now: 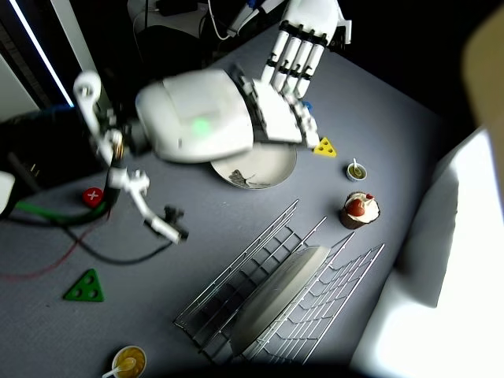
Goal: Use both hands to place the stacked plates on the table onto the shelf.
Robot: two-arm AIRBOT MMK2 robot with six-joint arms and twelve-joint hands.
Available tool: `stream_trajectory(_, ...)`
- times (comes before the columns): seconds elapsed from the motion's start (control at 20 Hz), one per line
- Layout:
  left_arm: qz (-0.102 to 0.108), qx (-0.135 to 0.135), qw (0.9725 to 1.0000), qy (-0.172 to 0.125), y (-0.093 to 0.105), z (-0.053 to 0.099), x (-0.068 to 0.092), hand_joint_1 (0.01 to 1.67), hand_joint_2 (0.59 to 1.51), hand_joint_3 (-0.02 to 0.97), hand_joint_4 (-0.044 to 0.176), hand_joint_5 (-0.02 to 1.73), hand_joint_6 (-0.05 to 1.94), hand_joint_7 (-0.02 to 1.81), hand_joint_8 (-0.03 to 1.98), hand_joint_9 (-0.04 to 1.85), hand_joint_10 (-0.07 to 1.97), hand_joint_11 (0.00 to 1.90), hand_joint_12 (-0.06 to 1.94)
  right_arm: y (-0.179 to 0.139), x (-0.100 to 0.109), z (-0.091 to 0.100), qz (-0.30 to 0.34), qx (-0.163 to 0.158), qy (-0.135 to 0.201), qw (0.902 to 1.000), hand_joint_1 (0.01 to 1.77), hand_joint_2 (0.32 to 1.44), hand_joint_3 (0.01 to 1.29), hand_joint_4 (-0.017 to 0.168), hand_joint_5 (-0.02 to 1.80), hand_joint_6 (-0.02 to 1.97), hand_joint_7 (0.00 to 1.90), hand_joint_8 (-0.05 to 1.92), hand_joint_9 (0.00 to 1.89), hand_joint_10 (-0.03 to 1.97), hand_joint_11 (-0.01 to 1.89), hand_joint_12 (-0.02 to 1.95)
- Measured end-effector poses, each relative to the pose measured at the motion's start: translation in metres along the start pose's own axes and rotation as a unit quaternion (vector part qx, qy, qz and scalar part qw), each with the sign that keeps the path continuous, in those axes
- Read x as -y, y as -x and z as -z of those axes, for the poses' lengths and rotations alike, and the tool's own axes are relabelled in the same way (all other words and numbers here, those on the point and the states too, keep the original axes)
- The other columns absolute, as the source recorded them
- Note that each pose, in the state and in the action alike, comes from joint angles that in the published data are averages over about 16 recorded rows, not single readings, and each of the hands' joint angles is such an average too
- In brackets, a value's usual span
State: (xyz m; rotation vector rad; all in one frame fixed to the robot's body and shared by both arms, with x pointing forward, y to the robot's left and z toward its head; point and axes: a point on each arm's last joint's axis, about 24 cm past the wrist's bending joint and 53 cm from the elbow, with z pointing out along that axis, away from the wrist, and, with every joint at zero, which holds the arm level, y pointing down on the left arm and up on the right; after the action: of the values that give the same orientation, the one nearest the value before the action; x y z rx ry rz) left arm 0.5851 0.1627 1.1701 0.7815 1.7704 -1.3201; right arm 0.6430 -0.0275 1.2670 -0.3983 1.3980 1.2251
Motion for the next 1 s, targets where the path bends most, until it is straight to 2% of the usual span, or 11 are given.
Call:
stream_trajectory(0.2,0.004,-0.022,0.9997,0.003,-0.016,-0.007,0.001,0.14,0.986,0.005,0.000,0.11,0.02,0.16,0.00,0.16,0.01,0.13,0.01,-0.033,-0.022,0.000,0.023,-0.035,0.024,0.9988,0.68,0.95,0.01,0.004,0.22,0.01,0.26,0.01,0.28,0.01,0.34,0.02)
stream_trajectory(0.45,0.009,-0.047,0.9986,0.022,-0.035,-0.012,-0.005,0.15,0.989,0.005,0.000,0.12,0.02,0.16,0.00,0.16,0.01,0.13,0.01,-0.055,-0.026,0.004,0.027,-0.059,0.026,0.9975,0.70,0.90,0.01,0.003,0.09,0.01,0.16,0.01,0.19,0.01,0.25,0.02)
stream_trajectory(1.0,0.019,-0.073,0.9946,0.072,-0.060,-0.019,-0.027,0.14,0.998,0.004,0.000,0.11,0.02,0.15,0.00,0.15,0.01,0.13,0.01,-0.065,-0.026,0.006,0.038,-0.070,0.026,0.9965,0.90,0.83,0.01,0.003,0.03,0.01,0.08,0.01,0.13,0.01,0.19,0.02)
